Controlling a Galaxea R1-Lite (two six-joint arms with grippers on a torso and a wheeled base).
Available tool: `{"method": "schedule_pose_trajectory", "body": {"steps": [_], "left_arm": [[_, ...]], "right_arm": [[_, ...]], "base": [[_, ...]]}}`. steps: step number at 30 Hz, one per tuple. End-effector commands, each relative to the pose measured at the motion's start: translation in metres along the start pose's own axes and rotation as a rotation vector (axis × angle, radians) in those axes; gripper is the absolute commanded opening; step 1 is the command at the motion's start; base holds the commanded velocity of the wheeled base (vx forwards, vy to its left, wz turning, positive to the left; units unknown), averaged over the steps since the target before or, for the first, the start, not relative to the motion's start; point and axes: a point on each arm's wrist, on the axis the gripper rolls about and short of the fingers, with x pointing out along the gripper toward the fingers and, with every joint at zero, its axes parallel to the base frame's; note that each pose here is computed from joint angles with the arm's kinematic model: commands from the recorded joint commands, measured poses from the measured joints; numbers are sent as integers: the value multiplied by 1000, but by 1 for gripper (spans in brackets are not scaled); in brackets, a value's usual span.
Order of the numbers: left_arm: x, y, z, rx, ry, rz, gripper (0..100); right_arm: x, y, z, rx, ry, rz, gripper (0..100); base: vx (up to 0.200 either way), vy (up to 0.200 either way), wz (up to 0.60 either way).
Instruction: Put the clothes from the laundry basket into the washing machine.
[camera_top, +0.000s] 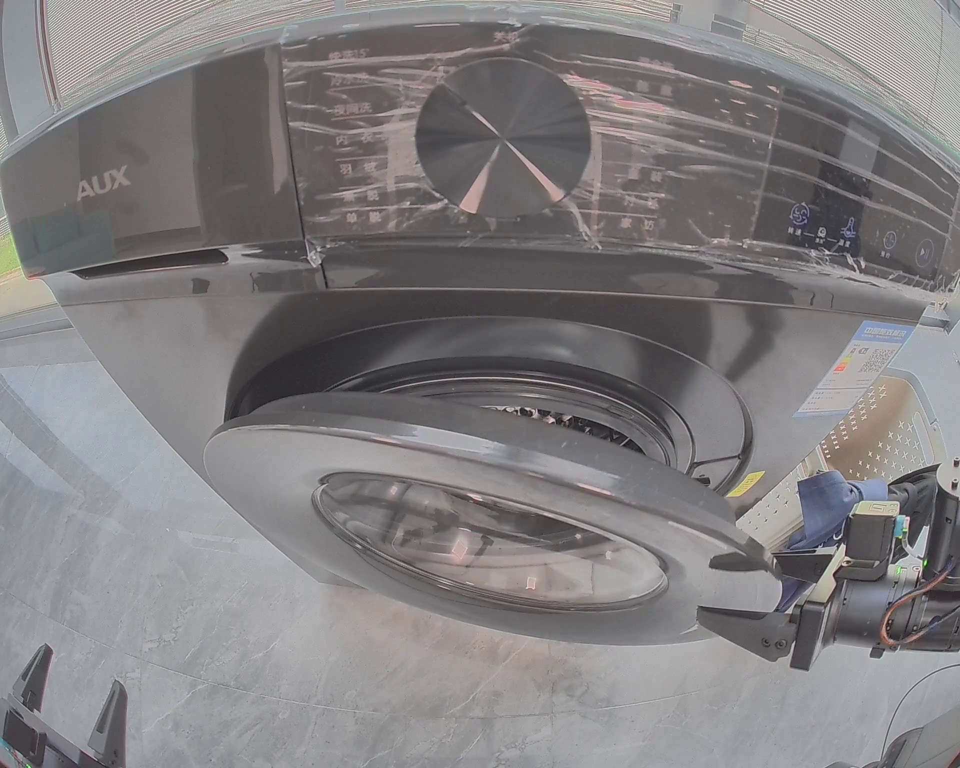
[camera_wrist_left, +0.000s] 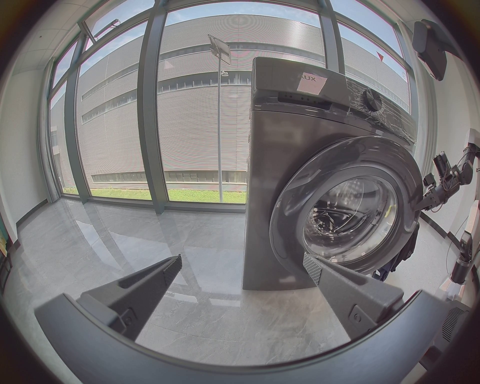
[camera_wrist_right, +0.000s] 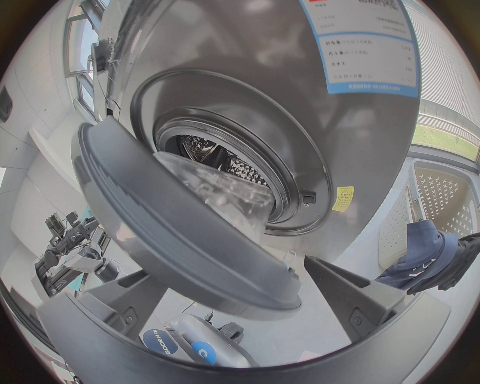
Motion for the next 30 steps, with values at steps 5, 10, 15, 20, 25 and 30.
{"method": "schedule_pose_trajectory", "body": {"steps": [5,10,15,20,25,30], "left_arm": [[0,0,-5,-1,1,-3,100],[0,0,-5,-1,1,-1,100],[0,0,-5,-1,1,-3,100],[0,0,-5,-1,1,-3,100],[0,0,-5,0,1,-3,100],[0,0,-5,0,1,-3,100]], "right_arm": [[11,-7,15,10,-27,-47,100],[20,-6,14,-6,4,-37,100],[20,-2,8,-15,29,-13,100],[14,5,-6,-33,66,29,100],[14,4,-2,-30,49,16,100],[28,5,4,-29,62,15,100]], "base": [[-120,0,0],[-200,0,0],[-40,0,0],[0,0,0],[0,0,0],[-160,0,0]]}}
